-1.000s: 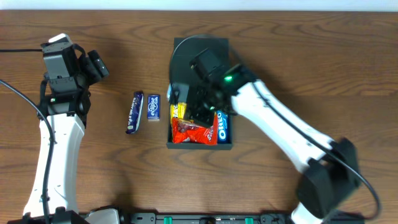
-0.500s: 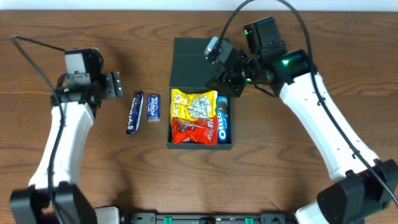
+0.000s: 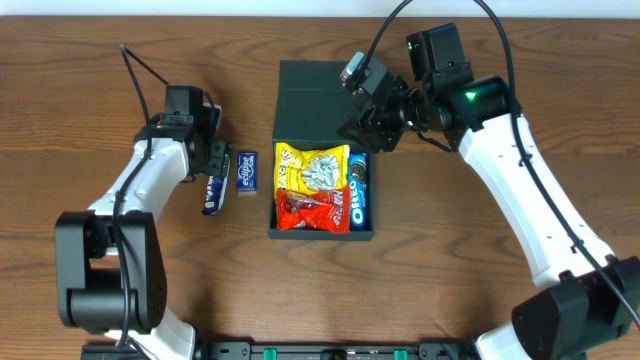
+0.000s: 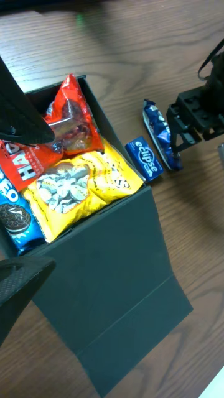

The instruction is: Pack container

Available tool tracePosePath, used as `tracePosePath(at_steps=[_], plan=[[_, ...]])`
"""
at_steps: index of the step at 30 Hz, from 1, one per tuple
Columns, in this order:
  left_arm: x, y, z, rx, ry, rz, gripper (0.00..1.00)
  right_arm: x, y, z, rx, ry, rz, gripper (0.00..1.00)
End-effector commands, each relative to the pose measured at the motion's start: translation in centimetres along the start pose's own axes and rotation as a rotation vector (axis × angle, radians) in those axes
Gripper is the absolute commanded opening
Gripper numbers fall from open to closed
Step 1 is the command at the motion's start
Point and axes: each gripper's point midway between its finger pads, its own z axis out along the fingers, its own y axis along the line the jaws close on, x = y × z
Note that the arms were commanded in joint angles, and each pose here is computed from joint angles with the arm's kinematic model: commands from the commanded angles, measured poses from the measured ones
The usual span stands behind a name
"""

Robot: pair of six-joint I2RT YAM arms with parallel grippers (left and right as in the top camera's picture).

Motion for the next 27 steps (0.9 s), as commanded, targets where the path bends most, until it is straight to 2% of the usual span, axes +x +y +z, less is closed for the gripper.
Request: tracePosePath(at_steps=[1,6,8,14,19,21,27], plan=[[0.2,-1.0,0.9,0.053,0.018,0.018,0.72,-0.8,0.3,-0.8,-0.009,-0.031,0.002,0.58],[0.6,-1.2,1.5,0.063,0.035,0.055,0.7,-0.8,0.2,-0.8,-0.008,-0.031,0.001,0.58],[0.9,-1.3,2.1,0.067,0.047,0.077,0.64,-0.8,0.2,-0.8,-0.009,-0.031,0.001,0.58],[1.5,-1.5,3.1,0.071,0.074,0.079,0.63,-0.8,0.2,-0.8,-0.009,-0.031,0.001,0.58],[1.0,-1.4,3.2,0.064,0.056,0.078,0.5,-0.8,0.2,-0.8,-0.009,-0.031,0.001,0.59],[0.9,-1.4,3.2,0.063,0.052,0.078,0.43,-0.8,0.2,-0.8,-0.008,-0.031,0.002,0.59],[0.9,-1.4,3.2,0.064,0.053,0.078,0.32,-0.8,0.2,-0.8,-0.009,-0.031,0.002,0.59]])
